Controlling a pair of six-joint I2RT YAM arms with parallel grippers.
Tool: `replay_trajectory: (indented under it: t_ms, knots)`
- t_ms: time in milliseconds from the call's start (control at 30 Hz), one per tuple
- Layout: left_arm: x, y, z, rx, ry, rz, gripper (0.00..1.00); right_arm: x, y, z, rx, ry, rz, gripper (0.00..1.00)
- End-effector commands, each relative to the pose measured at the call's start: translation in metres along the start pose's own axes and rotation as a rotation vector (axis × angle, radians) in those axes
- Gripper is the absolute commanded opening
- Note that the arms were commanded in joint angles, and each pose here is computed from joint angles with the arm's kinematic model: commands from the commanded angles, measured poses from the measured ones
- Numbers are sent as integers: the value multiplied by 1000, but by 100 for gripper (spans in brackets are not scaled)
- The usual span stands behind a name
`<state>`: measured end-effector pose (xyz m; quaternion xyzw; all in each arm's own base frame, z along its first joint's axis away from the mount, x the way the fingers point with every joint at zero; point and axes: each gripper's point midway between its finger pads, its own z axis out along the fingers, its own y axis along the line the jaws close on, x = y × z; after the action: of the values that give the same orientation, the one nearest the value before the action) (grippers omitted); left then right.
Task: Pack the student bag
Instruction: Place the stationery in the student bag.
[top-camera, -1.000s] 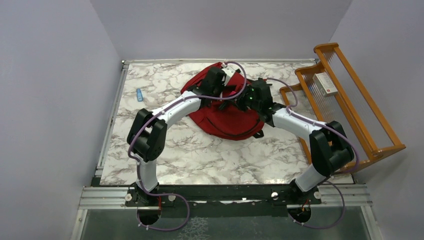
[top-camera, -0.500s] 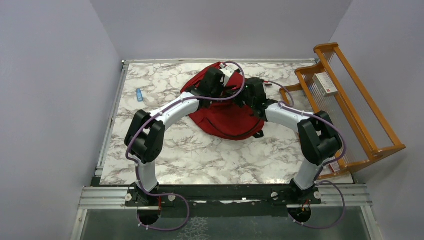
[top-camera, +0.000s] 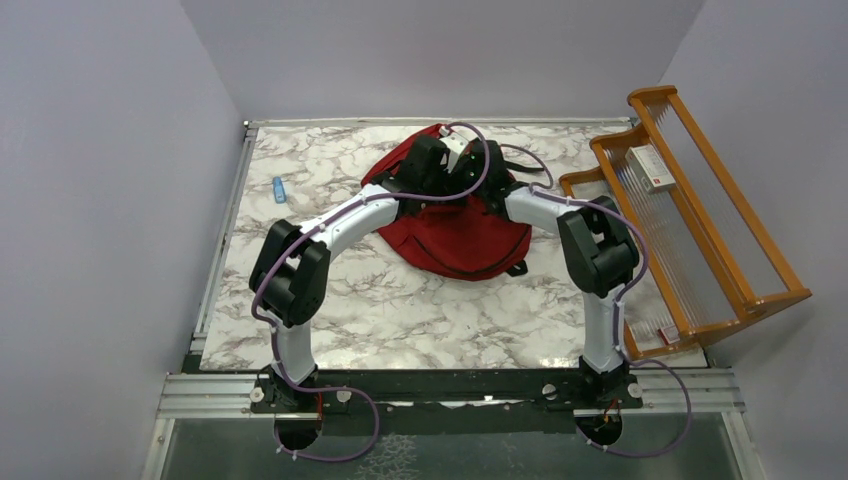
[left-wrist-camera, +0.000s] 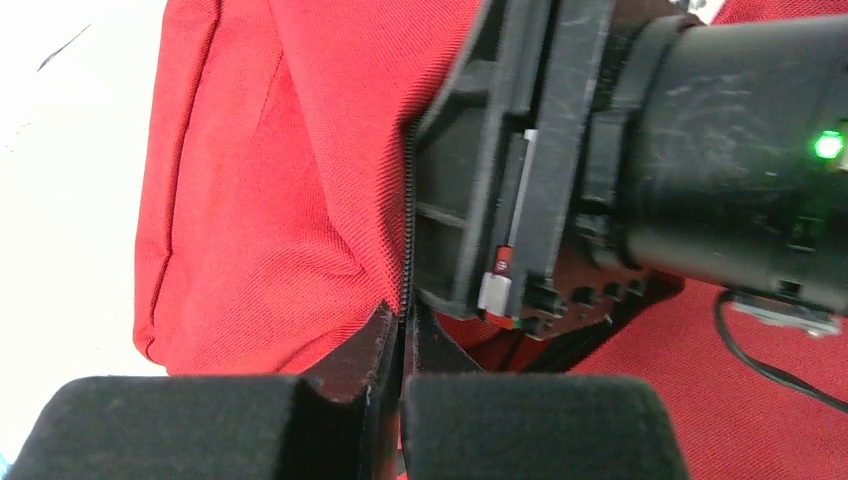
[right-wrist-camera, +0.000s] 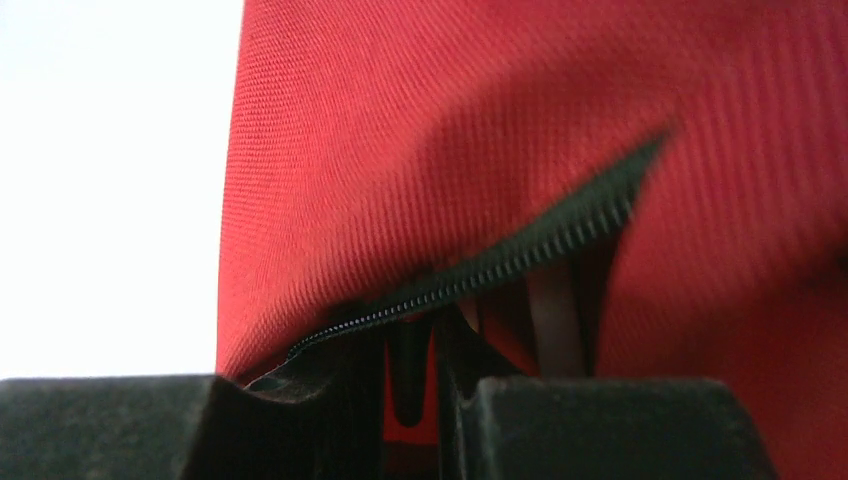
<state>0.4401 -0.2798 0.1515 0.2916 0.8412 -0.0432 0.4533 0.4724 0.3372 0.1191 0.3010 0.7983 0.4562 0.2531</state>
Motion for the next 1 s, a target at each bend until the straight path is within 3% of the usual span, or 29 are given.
replay_trajectory:
  t_ms: [0, 67, 200, 633, 767, 967]
  knots:
    - [-31, -7, -21, 44, -90, -27, 0, -7, 31, 7, -97, 0, -199, 28]
    - [-29, -8, -21, 53, -82, -25, 0, -12, 24, 5, -72, -29, -253, 36]
    - [-24, -9, -21, 61, -67, -23, 4, -25, 19, -12, -48, -105, -326, 42]
    - [-30, -2, -34, 80, -103, -108, 24, -36, 7, -88, 19, -208, -508, 47]
    - [-42, 19, -53, 81, -157, -180, 36, -35, 5, -109, 19, -222, -563, 47]
    - [-62, 65, -95, 93, -259, -276, 45, -23, -1, -147, -7, -214, -642, 46]
